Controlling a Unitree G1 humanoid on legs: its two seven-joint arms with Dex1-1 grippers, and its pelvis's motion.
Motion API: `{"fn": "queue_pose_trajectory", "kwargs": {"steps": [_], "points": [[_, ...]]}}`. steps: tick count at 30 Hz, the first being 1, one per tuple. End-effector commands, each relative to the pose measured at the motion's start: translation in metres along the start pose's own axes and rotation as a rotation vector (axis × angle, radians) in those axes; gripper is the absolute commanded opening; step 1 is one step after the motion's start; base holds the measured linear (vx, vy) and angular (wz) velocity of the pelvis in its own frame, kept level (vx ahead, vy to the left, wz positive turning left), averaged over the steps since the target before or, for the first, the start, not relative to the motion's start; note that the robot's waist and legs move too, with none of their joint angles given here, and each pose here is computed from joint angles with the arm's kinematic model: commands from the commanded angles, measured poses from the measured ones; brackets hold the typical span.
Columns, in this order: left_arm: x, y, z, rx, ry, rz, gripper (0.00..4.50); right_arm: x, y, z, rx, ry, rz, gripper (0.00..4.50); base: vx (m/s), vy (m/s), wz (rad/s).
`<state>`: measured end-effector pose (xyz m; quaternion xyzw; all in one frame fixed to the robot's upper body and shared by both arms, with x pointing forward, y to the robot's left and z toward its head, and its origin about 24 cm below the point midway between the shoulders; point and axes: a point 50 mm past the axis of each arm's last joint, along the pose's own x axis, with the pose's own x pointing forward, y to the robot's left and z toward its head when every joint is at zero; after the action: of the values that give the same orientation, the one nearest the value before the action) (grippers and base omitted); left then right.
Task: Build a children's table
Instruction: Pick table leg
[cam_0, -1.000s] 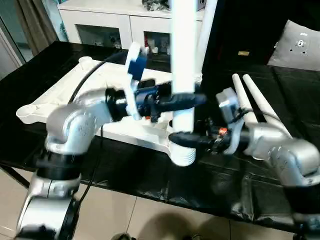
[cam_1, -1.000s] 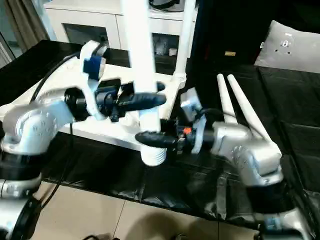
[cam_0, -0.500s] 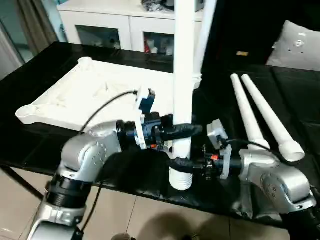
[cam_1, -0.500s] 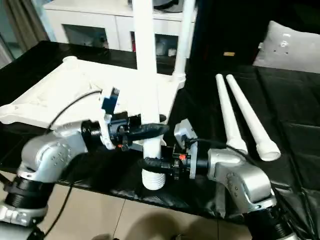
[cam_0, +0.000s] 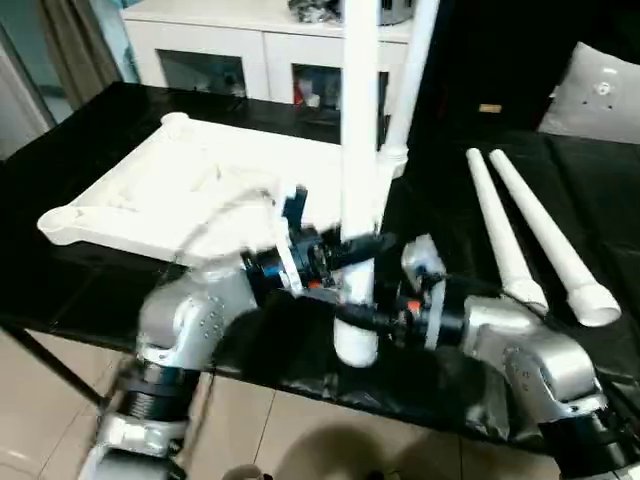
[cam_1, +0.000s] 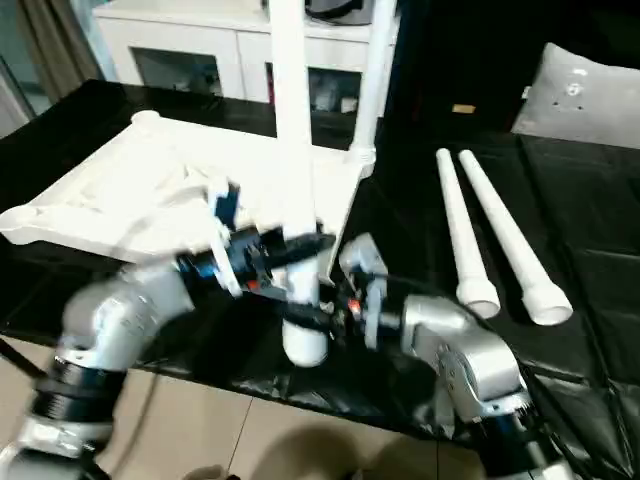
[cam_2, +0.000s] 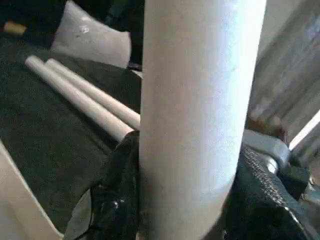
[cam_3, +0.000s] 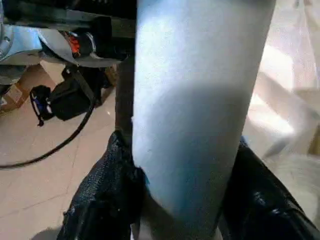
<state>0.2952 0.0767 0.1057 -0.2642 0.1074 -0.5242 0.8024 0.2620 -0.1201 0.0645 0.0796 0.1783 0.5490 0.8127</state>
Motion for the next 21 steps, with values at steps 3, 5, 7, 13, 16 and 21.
{"fn": "queue_pose_trajectory", "kwargs": {"steps": [3,5,7,13,16,21], "points": [[-0.010,0.021,-0.004,-0.080,-0.016,0.171,2.73,-0.003,0.001,0.011,-0.084,-0.012,-0.023,1.90,0.000,0.000,0.00],[-0.010,0.021,-0.004,-0.079,-0.015,0.172,2.77,-0.003,0.001,0.012,-0.083,-0.013,-0.026,1.90,0.000,0.000,0.00],[-0.009,0.023,-0.005,-0.096,-0.022,0.188,2.77,-0.004,0.000,0.012,-0.082,-0.014,-0.032,1.90,0.000,0.000,0.00],[-0.009,0.022,-0.002,-0.043,-0.025,0.191,2.77,-0.004,-0.002,0.015,-0.083,-0.025,-0.047,1.90,0.000,0.000,0.00],[-0.010,0.020,0.003,0.000,-0.041,0.188,2.77,-0.004,-0.002,0.016,-0.092,-0.031,-0.059,1.90,0.000,0.000,0.00],[-0.008,0.013,0.013,0.183,-0.062,0.203,2.77,0.001,-0.004,0.020,-0.115,-0.077,-0.125,1.90,0.000,0.000,0.00]]}}
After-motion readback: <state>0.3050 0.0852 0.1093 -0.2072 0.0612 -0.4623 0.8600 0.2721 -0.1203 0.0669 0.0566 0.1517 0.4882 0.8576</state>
